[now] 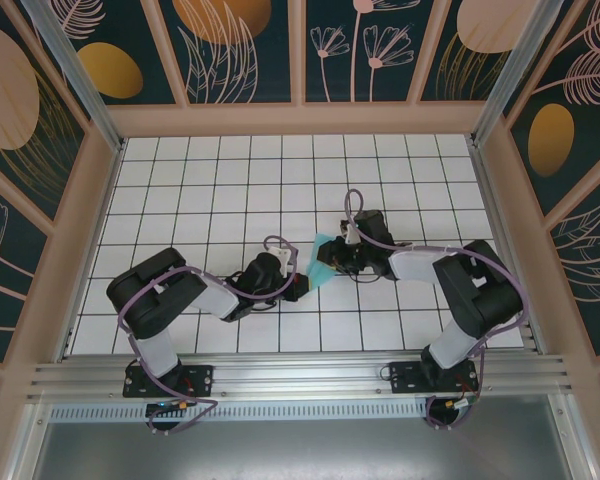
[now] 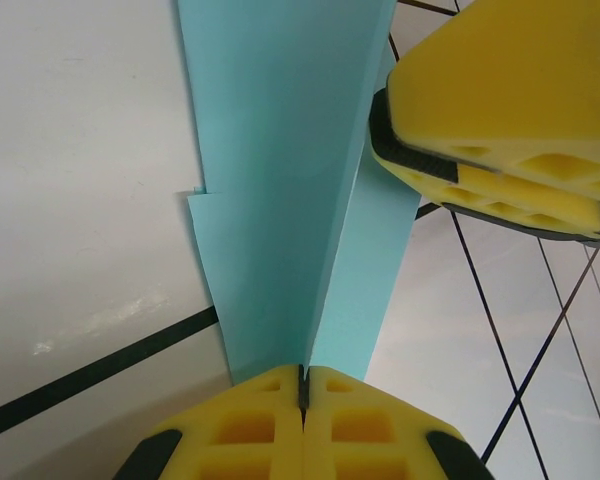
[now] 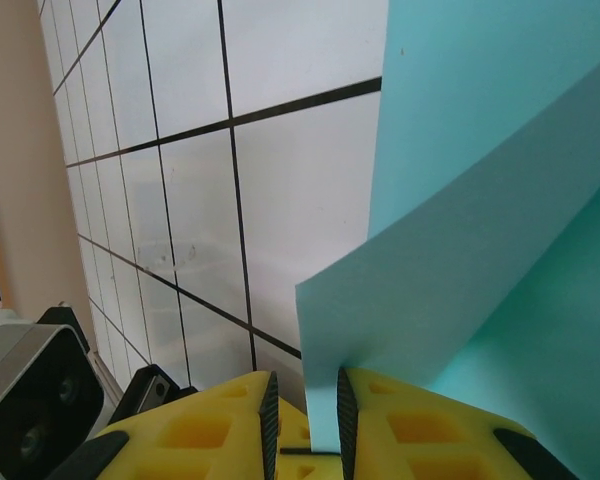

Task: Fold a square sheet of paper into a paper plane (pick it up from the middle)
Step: Fourth fold the wing at the center of the table.

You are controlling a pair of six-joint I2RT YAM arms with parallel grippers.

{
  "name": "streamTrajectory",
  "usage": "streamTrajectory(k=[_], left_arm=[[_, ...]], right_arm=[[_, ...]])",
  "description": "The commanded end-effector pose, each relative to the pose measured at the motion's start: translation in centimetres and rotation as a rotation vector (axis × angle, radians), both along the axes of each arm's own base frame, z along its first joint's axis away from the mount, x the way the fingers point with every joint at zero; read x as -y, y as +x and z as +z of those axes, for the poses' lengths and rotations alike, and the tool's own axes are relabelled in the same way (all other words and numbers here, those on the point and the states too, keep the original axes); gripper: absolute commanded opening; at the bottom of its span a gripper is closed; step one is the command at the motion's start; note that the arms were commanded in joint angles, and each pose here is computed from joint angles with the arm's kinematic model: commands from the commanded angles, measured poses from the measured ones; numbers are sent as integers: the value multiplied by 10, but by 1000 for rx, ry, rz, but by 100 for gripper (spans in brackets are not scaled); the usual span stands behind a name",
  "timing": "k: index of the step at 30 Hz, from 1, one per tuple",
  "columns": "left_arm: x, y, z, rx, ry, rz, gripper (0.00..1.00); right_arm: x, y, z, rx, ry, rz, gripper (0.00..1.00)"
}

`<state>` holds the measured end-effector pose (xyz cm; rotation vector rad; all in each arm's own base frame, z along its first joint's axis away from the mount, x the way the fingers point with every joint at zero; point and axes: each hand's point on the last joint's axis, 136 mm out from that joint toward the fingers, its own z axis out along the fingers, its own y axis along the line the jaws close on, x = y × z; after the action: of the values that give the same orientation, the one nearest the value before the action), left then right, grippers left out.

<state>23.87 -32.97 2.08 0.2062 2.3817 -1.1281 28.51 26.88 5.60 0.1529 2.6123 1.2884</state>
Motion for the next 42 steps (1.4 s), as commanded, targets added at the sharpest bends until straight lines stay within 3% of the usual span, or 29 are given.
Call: streamTrajectory(k=[1, 28, 42], left_arm=[[-10, -6, -18, -75, 20, 33, 0], [-18, -5, -31, -111, 109, 58, 0], [-17, -5, -25, -107, 114, 51, 10]], right_arm=[[-8, 11, 10, 52, 26, 32, 26], [-6, 24, -19, -2, -24, 19, 26], [11, 14, -52, -76, -111, -35, 22]])
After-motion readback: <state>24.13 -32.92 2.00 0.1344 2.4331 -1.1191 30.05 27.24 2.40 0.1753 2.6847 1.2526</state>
